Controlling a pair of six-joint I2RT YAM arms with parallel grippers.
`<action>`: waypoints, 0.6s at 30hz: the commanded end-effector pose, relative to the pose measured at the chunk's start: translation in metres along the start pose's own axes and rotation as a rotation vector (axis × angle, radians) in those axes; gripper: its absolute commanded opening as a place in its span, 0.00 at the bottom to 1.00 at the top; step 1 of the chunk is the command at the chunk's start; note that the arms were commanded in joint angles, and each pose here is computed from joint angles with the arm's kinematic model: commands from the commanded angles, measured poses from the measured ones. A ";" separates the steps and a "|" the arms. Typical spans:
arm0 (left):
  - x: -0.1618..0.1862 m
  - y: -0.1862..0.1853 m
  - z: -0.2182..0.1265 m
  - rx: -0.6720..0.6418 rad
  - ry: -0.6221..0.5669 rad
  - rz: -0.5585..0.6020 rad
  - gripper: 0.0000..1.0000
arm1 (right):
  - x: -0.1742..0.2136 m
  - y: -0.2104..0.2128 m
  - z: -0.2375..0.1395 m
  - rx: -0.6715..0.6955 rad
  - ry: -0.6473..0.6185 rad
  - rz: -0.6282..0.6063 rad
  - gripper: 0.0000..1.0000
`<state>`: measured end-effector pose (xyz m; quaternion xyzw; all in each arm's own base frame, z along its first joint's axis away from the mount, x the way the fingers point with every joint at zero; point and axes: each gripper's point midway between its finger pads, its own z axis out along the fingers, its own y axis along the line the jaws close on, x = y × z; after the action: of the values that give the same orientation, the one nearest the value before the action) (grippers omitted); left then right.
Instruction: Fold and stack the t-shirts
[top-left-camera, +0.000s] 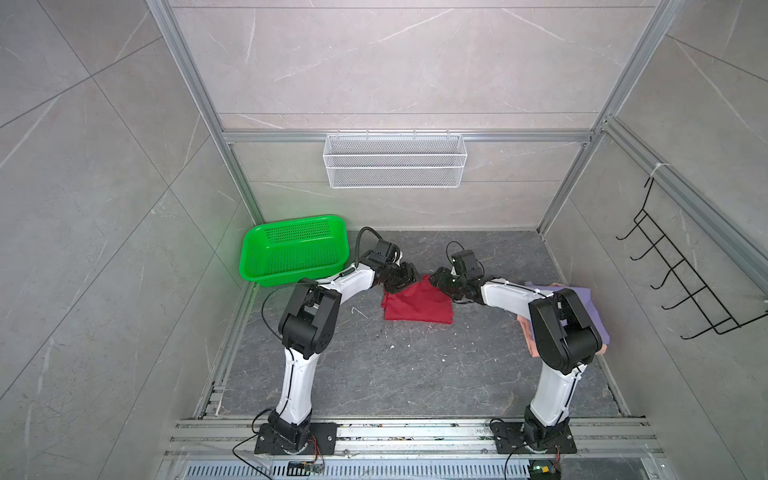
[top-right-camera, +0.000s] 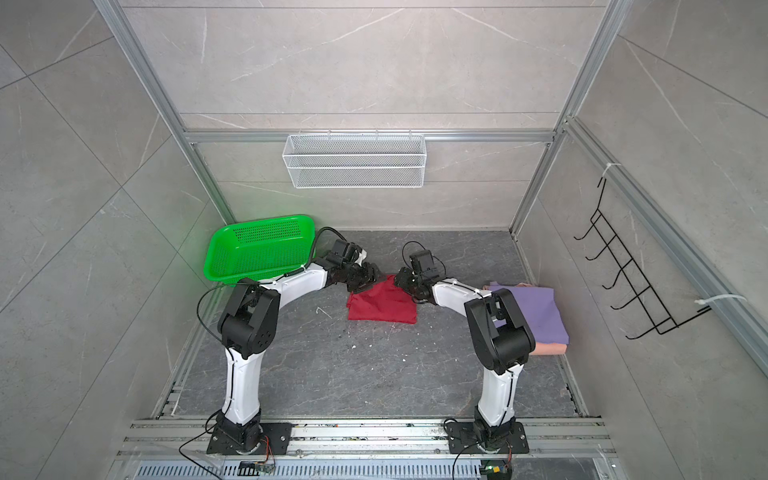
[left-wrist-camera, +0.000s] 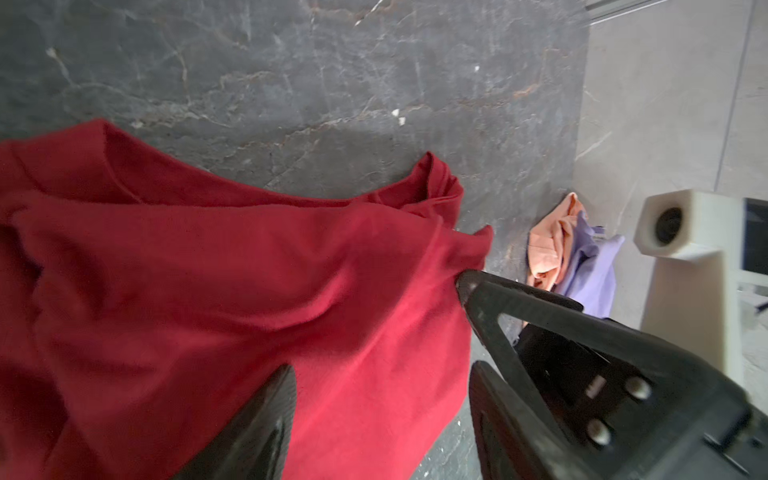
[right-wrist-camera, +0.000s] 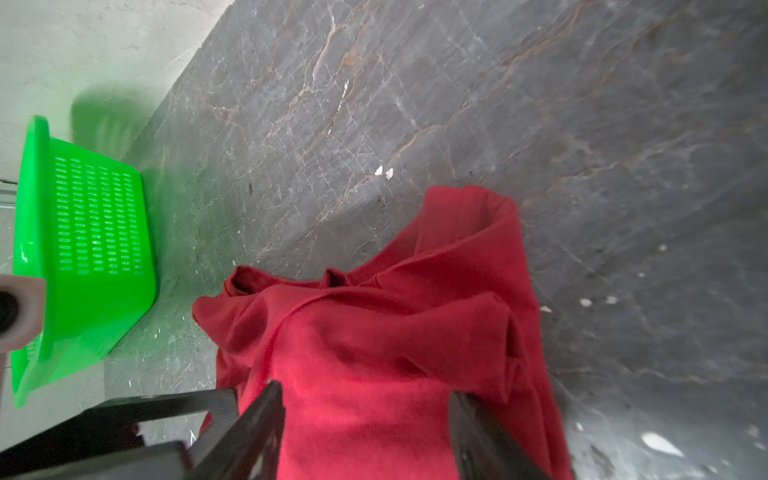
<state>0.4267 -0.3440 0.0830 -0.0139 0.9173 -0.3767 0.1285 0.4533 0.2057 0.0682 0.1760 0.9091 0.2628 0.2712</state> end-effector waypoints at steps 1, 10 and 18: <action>-0.010 -0.010 0.000 0.037 0.000 0.020 0.69 | -0.003 0.006 0.010 -0.008 0.002 0.008 0.74; -0.020 0.029 0.005 -0.029 -0.019 -0.056 0.70 | 0.011 -0.021 0.036 0.091 0.054 0.038 0.74; -0.019 0.073 0.007 -0.101 -0.021 -0.135 0.70 | 0.026 -0.056 0.044 0.217 0.101 0.072 0.74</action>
<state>0.4528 -0.3076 0.0532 -0.0635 0.9233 -0.3580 0.1237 0.4750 0.2101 0.0421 0.1964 0.9138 0.2464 0.2562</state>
